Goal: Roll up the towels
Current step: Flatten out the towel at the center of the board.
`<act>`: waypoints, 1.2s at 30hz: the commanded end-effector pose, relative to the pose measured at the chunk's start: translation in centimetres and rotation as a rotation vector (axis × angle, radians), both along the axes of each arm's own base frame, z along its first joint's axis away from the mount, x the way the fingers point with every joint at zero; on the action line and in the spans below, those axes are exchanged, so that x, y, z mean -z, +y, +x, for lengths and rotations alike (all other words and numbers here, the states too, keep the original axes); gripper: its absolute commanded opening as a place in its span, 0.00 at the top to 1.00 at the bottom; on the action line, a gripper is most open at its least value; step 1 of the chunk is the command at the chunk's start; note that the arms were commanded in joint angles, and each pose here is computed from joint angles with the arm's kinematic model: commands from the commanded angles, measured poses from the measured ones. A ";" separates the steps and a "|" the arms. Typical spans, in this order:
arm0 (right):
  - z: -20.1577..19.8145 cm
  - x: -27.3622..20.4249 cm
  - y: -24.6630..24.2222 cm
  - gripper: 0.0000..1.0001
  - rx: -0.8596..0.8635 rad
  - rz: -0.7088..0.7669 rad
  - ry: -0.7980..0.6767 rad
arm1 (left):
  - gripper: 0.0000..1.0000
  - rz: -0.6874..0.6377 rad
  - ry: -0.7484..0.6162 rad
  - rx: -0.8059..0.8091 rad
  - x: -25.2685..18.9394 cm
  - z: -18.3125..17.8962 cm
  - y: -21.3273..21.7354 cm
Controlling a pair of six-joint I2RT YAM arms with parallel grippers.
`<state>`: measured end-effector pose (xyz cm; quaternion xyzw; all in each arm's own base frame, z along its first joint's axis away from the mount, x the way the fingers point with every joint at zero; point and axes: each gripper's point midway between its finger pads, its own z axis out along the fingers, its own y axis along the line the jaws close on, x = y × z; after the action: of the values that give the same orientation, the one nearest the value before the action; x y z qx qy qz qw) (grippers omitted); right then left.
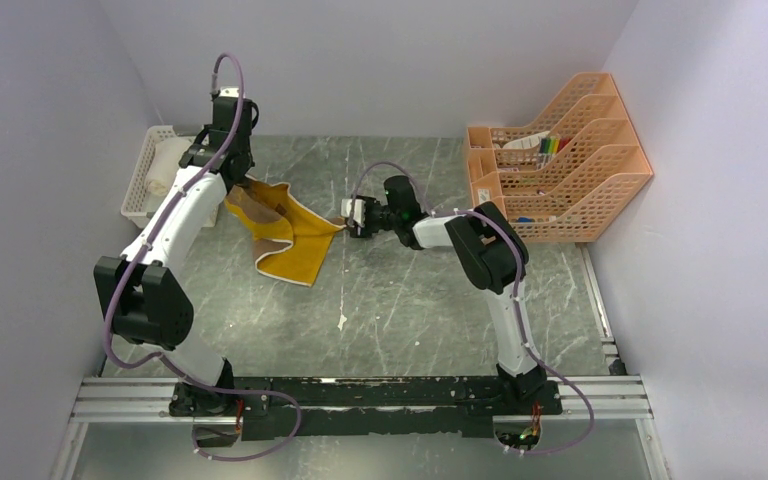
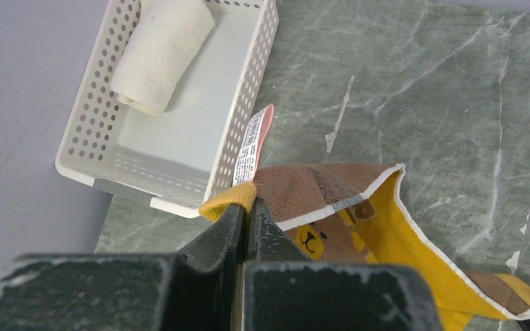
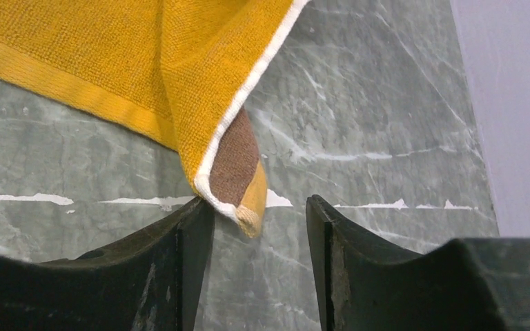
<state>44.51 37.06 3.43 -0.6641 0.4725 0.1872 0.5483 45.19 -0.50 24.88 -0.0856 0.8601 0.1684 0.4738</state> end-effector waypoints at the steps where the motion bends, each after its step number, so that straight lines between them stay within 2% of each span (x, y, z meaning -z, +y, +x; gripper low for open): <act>1: -0.2 -0.3 1.1 0.49 -0.051 0.000 -0.032 | 0.93 -0.010 -0.023 0.012 -0.7 0.4 0.1; 3: -0.4 -0.3 1.3 0.54 -0.059 -0.004 -0.030 | 0.93 -0.008 -0.019 0.012 -0.6 0.4 0.2; 5: -0.6 -0.5 1.3 0.62 -0.069 -0.007 -0.031 | 0.93 -0.006 -0.019 0.011 -0.7 0.4 0.2; 7: -0.7 -0.9 1.4 0.77 -0.078 -0.013 -0.030 | 0.93 -0.008 -0.018 0.011 -0.6 0.4 0.2; 9: -0.9 -1.2 1.3 1.00 -0.087 -0.028 -0.024 | 0.93 -0.006 -0.017 0.011 -0.6 0.5 0.3; 13: -0.9 -4.0 0.6 1.00 -0.071 0.039 -0.008 | 0.93 0.002 -0.011 -0.006 -0.7 0.7 0.9; 18: 2.0 -11.3 -4.6 1.00 0.133 0.229 0.117 | 0.93 -0.037 -0.074 -0.042 -3.3 1.5 2.7; 22: 4.7 -16.3 -9.3 1.00 0.402 0.256 0.126 | 0.93 -0.134 -0.195 -0.064 -6.8 2.2 4.0; 26: 7.5 -20.1 -14.7 1.00 0.784 0.289 0.098 | 0.93 -0.254 -0.289 -0.042 -9.3 2.7 3.7; 31: 5.8 -24.7 -18.0 1.00 0.922 0.344 0.075 | 0.93 -0.391 -0.377 -0.045 -10.8 2.5 3.1; 36: 3.5 -28.1 -23.0 1.00 1.128 0.429 0.022 | 0.93 -0.539 -0.447 -0.120 -11.3 0.3 5.6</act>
<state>49.74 19.19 29.58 -0.2883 0.6810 0.0241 0.6727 47.26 3.38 32.89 -0.2296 0.7925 0.0105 0.5650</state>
